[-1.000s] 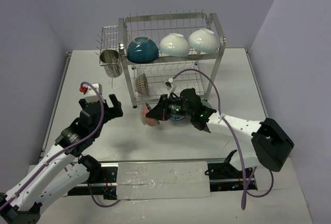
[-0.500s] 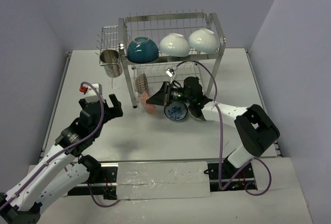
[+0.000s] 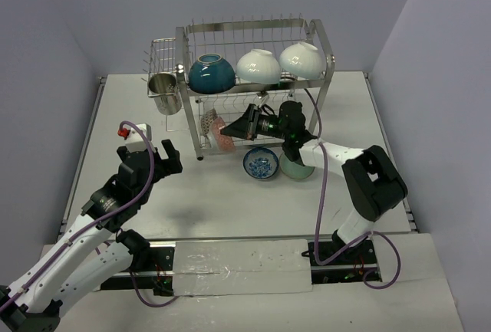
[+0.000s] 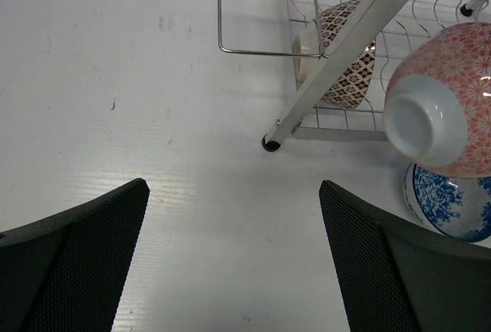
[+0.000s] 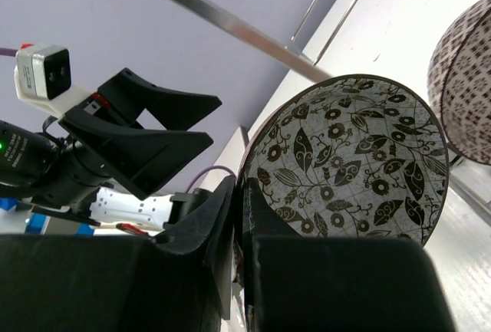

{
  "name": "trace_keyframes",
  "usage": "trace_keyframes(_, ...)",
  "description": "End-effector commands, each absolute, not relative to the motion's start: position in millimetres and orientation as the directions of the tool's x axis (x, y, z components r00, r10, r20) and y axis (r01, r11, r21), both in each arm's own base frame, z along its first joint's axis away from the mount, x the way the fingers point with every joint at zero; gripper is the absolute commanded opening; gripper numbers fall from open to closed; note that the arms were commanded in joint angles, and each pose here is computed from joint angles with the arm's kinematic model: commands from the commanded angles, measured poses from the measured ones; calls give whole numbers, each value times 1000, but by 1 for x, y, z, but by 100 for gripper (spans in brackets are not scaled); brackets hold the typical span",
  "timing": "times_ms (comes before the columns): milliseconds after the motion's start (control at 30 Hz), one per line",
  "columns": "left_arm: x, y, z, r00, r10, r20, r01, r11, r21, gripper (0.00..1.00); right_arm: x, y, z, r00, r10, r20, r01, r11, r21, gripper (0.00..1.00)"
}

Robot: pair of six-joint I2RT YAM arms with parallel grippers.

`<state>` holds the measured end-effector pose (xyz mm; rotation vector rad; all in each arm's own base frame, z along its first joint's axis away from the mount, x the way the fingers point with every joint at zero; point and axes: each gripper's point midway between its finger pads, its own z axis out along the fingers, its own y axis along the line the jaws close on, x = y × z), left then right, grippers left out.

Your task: Load the bowls into the dish rack

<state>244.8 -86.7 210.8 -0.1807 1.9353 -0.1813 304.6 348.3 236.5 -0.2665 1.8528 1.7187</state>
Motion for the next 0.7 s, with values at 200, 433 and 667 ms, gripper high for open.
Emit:
trace_keyframes(200, 248, -87, 220, -332, -230, -915, -40, 972, -230, 99, 344, 331, 286, -664, 426, -614, -629, 125, 767, 0)
trace_keyframes(433, 248, -87, 220, -332, -230, -915, -41, 972, -230, 99, 368, 324, 281, -630, 532, -565, -597, 134, 791, 0)
trace_keyframes(667, 248, -87, 220, -332, -230, -915, -41, 972, -230, 99, 383, 324, 271, -626, 582, -518, -580, 97, 809, 0)
